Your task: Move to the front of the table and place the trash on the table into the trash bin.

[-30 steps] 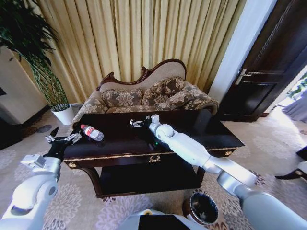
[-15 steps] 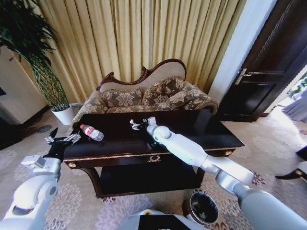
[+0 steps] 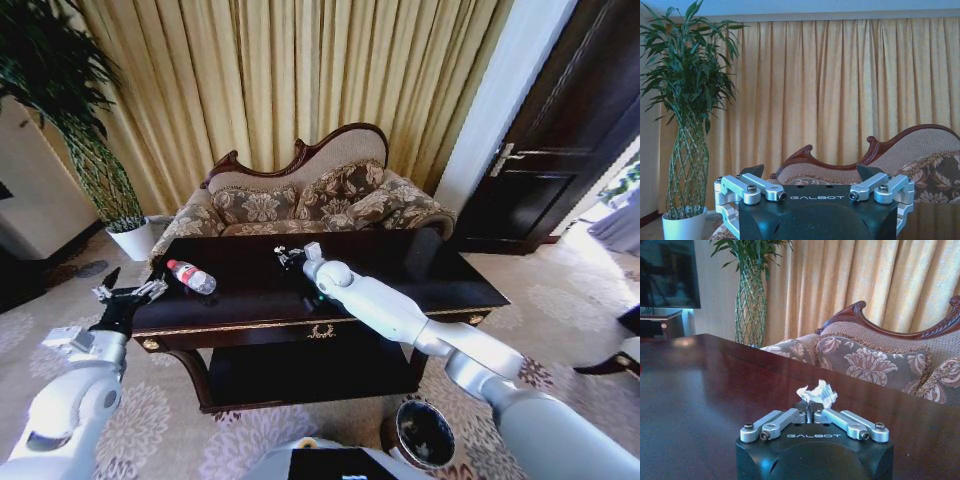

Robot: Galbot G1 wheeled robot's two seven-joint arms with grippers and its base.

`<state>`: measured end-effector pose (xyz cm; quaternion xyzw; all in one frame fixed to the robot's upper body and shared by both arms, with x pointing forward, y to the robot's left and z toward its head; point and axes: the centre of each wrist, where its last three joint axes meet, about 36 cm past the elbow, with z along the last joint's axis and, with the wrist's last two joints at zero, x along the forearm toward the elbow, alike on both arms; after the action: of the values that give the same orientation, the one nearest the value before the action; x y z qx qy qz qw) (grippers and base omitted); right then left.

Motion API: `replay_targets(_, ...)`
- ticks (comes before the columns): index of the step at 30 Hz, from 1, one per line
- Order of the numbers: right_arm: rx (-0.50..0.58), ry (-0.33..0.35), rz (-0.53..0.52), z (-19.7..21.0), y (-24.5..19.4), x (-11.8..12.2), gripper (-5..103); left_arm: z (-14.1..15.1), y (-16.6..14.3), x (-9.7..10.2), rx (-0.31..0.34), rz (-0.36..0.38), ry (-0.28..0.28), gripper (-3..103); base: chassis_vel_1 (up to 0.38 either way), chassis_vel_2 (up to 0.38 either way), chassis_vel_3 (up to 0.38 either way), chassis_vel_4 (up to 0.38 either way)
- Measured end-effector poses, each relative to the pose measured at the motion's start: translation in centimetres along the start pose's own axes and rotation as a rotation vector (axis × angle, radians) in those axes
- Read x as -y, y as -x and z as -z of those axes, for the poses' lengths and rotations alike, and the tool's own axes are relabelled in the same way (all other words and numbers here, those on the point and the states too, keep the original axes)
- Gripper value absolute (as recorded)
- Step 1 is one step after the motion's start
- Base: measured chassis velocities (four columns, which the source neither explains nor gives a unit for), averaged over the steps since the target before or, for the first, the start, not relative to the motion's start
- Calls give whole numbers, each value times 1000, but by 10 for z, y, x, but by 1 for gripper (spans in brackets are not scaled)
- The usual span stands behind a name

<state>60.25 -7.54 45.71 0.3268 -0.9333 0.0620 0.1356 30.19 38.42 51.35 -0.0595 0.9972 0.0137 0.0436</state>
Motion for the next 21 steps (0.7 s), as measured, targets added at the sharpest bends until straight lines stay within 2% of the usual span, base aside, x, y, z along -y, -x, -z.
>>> replay_targets(3, 8, 2, -13, 3, -2, 0, 1, 0, 1, -1, 2, -3, 1, 100, 0, 0, 0, 0)
replay_targets(9, 39, 5, -42, 17, -5, 3, 0, -2, 3, 1, -2, -8, -6, 100, 0, 0, 0, 0)
replay_targets(12, 87, 12, -92, 46, -15, 15, 0, -5, 3, 4, -9, -14, -16, 100, 0, 0, 0, 0)
replay_targets(17, 123, 10, -144, 63, -31, 32, 0, -7, 5, 4, -10, -16, -20, 100, 0, 0, 0, 0)
replay_targets(21, 127, -4, -231, 69, -63, 41, 0, -11, 9, 5, -21, -3, -28, 100, 0, 0, 0, 0)
